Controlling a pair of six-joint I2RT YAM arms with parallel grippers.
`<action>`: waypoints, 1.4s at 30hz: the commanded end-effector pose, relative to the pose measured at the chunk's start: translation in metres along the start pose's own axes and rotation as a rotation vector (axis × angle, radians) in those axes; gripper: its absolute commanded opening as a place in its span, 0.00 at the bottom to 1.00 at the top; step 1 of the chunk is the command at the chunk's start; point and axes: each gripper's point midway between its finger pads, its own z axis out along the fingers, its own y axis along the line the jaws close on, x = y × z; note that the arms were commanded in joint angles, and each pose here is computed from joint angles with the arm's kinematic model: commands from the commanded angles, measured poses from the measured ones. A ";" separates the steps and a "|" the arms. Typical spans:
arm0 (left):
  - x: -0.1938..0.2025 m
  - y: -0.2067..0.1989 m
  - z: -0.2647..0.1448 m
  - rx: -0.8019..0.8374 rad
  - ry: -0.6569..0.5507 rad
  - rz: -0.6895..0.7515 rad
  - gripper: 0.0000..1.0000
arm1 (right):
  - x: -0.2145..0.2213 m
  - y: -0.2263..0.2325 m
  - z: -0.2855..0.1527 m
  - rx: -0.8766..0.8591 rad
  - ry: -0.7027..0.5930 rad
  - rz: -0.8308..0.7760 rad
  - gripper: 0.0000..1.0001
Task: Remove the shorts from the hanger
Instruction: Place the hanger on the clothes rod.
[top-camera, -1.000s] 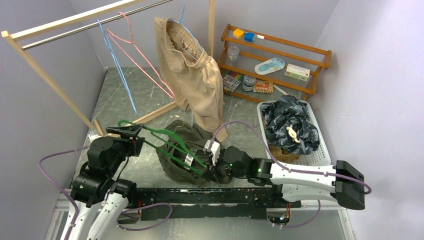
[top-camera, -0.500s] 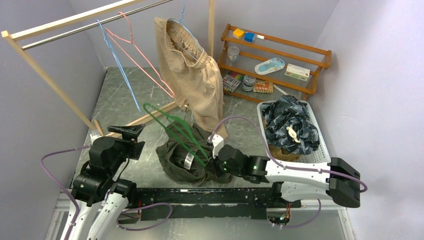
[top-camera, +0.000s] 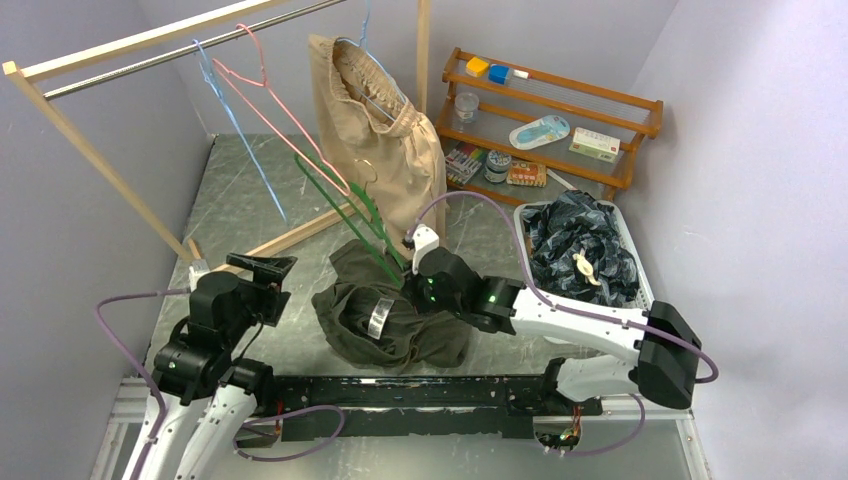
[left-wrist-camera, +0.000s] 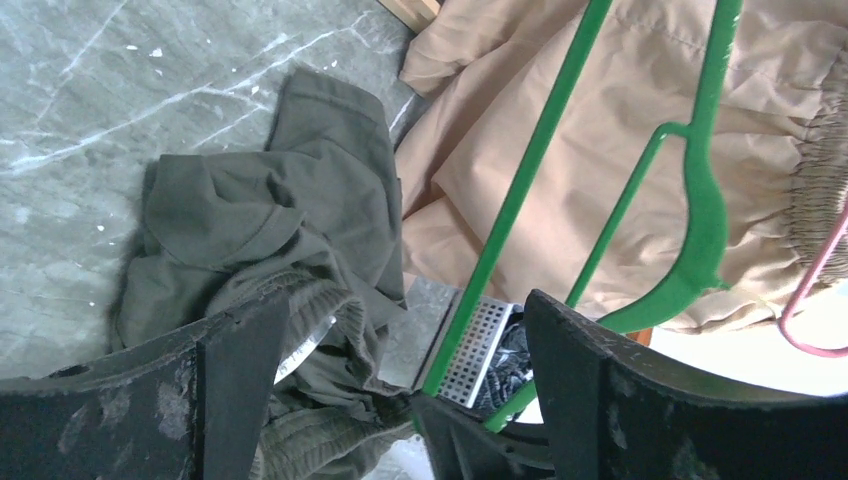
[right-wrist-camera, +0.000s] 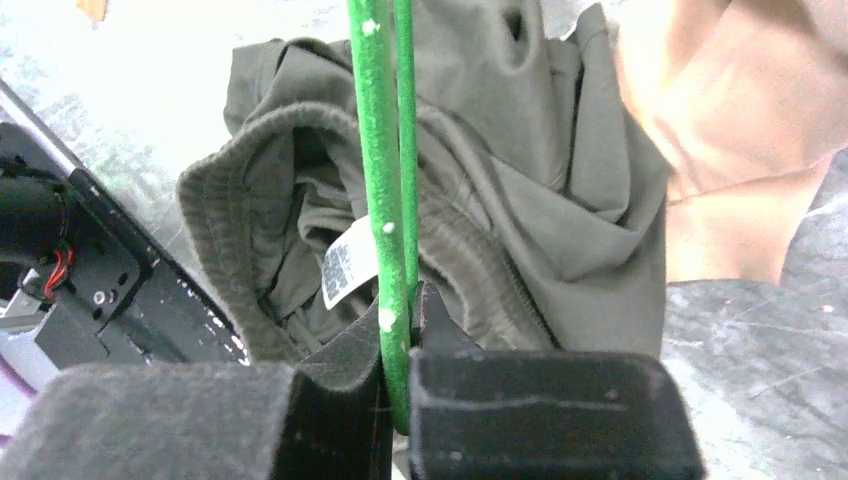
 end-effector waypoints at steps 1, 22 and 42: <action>0.005 0.010 0.004 -0.035 0.022 0.073 0.91 | -0.026 -0.007 0.000 0.047 -0.017 -0.063 0.00; 0.009 0.016 0.008 -0.061 0.049 0.148 1.00 | -0.147 -0.011 0.011 0.074 -0.090 -0.113 0.00; 0.011 0.018 0.012 -0.061 0.061 0.170 1.00 | -0.263 0.016 0.036 0.051 -0.290 -0.087 0.00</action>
